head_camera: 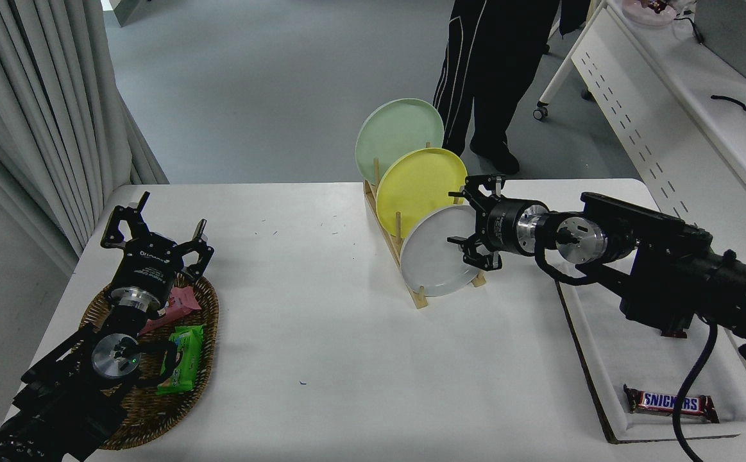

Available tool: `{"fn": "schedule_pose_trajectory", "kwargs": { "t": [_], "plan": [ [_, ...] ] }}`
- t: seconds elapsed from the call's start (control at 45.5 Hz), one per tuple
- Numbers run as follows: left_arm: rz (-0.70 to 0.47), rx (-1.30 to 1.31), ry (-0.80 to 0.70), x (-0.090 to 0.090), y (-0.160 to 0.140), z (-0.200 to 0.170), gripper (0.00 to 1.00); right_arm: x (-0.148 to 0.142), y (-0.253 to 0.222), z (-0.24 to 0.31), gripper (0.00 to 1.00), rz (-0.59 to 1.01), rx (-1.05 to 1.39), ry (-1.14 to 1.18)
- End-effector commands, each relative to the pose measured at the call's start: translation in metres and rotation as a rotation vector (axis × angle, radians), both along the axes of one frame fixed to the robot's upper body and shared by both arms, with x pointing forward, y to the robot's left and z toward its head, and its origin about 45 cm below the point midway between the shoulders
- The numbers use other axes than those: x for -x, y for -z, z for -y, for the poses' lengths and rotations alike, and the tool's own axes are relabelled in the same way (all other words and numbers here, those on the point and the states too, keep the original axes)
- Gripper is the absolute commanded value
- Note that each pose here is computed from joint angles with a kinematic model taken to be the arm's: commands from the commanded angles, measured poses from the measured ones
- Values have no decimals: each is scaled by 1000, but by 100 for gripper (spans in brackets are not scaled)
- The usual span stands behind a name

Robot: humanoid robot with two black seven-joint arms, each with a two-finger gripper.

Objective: Place the plate on the table

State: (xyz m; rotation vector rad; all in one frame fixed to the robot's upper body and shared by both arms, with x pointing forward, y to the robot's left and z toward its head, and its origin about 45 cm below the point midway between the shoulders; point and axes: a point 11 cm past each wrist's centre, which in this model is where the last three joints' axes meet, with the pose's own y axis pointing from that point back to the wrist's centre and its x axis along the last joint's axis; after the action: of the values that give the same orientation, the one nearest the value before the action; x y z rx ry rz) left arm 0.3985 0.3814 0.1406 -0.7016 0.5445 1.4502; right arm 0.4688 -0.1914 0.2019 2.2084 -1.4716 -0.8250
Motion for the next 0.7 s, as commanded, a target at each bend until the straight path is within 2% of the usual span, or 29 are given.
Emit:
{"fn": "schedule_pose_trajectory", "kwargs": {
  "t": [0.0,0.418,0.505,0.681],
  "plan": [
    [0,0,0,0,0,0,100,-4,-8,-5,60,9,-35,6],
    [0,0,0,0,0,0,100,-6,-7,-10,52,13,-41,0],
    [0,0,0,0,0,0,100,-8,-7,-8,46,15,-36,9],
    [0,0,0,0,0,0,100,-10,-5,-6,46,16,-31,22]
  ]
}}
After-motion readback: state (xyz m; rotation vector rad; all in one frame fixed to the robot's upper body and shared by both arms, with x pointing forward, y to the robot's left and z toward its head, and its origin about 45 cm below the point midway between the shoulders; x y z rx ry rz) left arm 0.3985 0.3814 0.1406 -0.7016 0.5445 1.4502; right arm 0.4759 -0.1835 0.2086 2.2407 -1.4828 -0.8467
